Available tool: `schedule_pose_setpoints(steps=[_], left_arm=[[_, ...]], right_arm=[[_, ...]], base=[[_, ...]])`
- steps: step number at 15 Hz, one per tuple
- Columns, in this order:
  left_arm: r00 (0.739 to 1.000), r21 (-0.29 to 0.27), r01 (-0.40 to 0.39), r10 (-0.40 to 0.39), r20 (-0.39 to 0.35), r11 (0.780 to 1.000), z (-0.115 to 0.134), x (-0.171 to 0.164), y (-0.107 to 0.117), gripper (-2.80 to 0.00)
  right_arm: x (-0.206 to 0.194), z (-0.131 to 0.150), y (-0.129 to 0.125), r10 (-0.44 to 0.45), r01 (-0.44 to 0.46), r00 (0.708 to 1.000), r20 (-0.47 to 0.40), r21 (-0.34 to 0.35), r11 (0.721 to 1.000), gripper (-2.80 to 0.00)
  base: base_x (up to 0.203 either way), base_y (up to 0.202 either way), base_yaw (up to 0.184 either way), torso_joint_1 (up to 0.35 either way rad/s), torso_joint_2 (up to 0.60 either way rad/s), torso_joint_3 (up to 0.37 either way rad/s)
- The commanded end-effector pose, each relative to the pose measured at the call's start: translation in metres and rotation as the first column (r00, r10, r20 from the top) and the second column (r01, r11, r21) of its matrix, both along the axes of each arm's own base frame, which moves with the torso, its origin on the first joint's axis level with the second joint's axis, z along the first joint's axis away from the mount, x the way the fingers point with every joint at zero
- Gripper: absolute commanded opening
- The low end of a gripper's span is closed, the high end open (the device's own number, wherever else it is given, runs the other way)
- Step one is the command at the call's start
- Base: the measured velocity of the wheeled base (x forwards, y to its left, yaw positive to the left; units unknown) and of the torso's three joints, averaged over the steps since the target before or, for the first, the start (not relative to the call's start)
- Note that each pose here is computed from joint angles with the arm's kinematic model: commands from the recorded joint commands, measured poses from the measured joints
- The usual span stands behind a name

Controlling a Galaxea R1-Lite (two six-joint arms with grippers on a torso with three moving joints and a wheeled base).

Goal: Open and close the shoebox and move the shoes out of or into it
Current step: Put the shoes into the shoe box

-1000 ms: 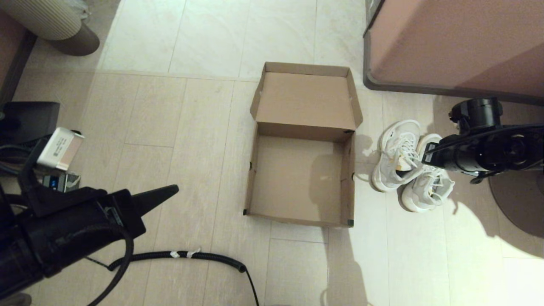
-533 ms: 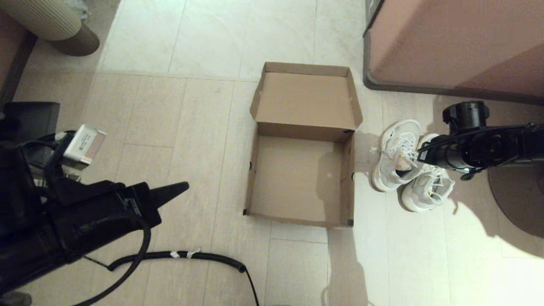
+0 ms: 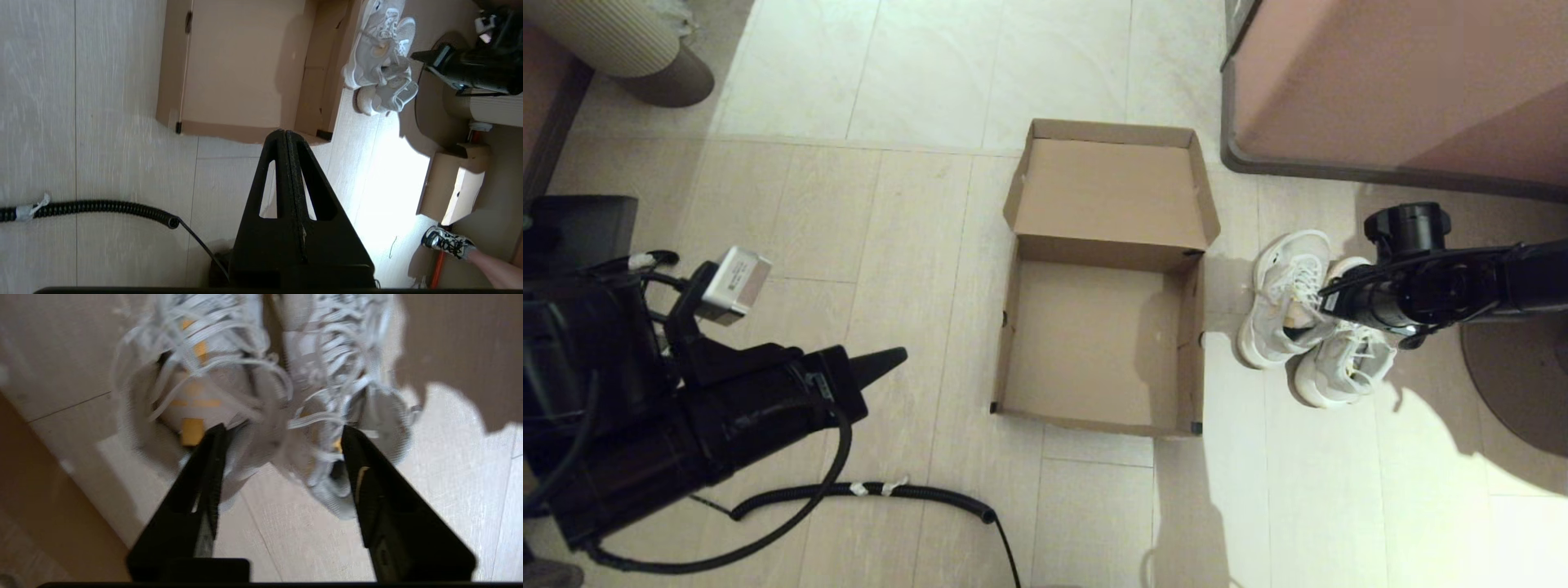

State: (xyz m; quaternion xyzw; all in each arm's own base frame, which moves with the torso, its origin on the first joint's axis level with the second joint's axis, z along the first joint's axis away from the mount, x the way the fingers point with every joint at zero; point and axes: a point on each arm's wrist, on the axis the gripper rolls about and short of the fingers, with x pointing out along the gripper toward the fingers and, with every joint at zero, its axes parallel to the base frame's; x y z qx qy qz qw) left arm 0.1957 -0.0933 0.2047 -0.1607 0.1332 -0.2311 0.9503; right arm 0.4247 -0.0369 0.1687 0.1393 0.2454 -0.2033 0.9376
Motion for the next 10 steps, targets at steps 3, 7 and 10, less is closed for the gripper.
schedule_pose_setpoints(steps=[3, 7, 10], left_arm=[[1.000, 0.004, -0.002, 0.002, -0.018, 1.000, -0.006, -0.002, 0.001, -2.80], [1.000, 0.003, -0.004, 0.004, -0.020, 1.000, -0.007, -0.004, 0.002, -2.80], [1.000, 0.007, -0.006, 0.006, -0.029, 1.000, -0.010, -0.005, 0.003, -2.80]], right_arm=[[0.005, -0.009, -0.013, -0.049, 0.049, 0.999, 0.007, 0.049, 0.998, 0.00], [0.014, -0.025, -0.017, -0.035, 0.032, 0.999, 0.029, 0.114, 0.993, 0.00], [0.021, -0.042, -0.023, -0.068, 0.064, 0.997, 0.022, 0.166, 0.984, 0.00]], base=[[0.000, 0.000, 0.000, 0.000, 0.00, 0.000], [0.000, 0.000, 0.000, 0.000, 0.00, 0.000], [0.000, 0.000, 0.000, 0.000, 0.00, 0.000]])
